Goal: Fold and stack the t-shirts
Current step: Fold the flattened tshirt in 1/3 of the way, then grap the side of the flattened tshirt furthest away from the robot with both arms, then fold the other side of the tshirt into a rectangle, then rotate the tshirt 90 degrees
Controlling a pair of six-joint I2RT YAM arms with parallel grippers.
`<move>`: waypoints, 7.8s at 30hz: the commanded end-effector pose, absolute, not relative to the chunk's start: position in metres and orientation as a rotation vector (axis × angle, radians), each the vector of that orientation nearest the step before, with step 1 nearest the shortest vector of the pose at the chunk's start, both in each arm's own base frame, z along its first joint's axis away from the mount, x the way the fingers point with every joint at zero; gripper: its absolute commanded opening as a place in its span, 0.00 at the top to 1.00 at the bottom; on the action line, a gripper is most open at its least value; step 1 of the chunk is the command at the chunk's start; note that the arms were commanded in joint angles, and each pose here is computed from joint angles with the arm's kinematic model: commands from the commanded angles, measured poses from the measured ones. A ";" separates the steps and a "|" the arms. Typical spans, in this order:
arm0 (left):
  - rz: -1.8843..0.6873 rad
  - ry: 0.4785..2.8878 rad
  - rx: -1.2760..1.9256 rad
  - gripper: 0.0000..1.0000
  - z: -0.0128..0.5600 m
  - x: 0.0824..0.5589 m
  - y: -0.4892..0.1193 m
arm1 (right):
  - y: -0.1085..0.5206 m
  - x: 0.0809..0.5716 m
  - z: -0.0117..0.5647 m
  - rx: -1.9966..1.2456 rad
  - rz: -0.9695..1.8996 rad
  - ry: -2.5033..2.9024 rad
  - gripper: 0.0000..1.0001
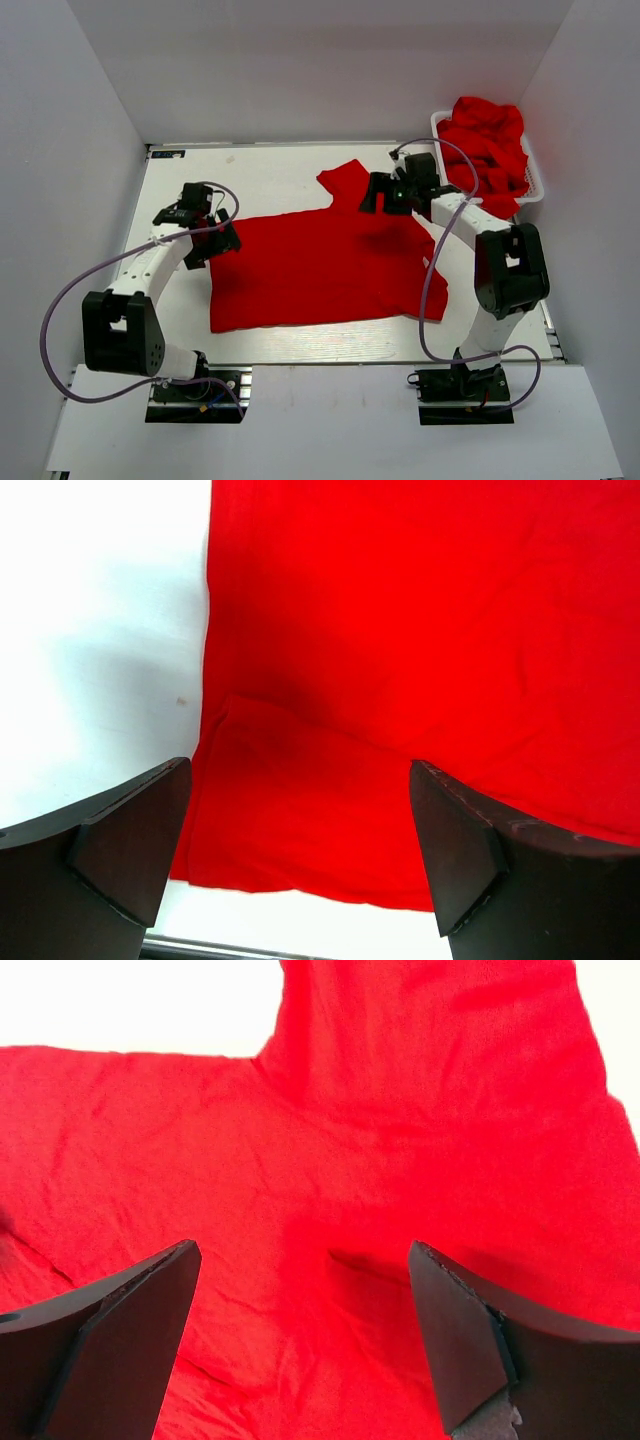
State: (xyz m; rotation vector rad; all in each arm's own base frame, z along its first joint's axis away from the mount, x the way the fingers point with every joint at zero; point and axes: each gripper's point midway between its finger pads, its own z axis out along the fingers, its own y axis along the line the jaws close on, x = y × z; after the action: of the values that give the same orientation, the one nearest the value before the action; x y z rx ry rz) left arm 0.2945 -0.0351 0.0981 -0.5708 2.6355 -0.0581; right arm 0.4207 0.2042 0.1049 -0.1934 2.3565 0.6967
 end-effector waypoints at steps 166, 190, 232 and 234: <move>-0.006 2.575 -0.592 1.00 0.088 0.345 -0.002 | 0.098 0.262 0.156 -0.110 0.247 2.119 1.00; -0.012 2.603 -0.606 1.00 0.079 0.327 -0.004 | 0.116 0.220 0.165 -0.159 0.438 2.244 1.00; -0.470 2.648 -0.514 0.00 0.066 0.330 -0.085 | 0.180 0.234 0.107 -0.089 0.810 2.403 0.10; -0.480 2.659 -0.506 0.00 0.051 0.331 -0.093 | 0.177 0.239 0.098 -0.061 0.766 2.431 0.10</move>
State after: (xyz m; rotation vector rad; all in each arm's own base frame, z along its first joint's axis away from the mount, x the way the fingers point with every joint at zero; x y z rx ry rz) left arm 0.3217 -0.0736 0.0562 -0.5506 2.6951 -0.3841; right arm 0.2264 0.1673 0.0929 -0.0531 2.4757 0.7244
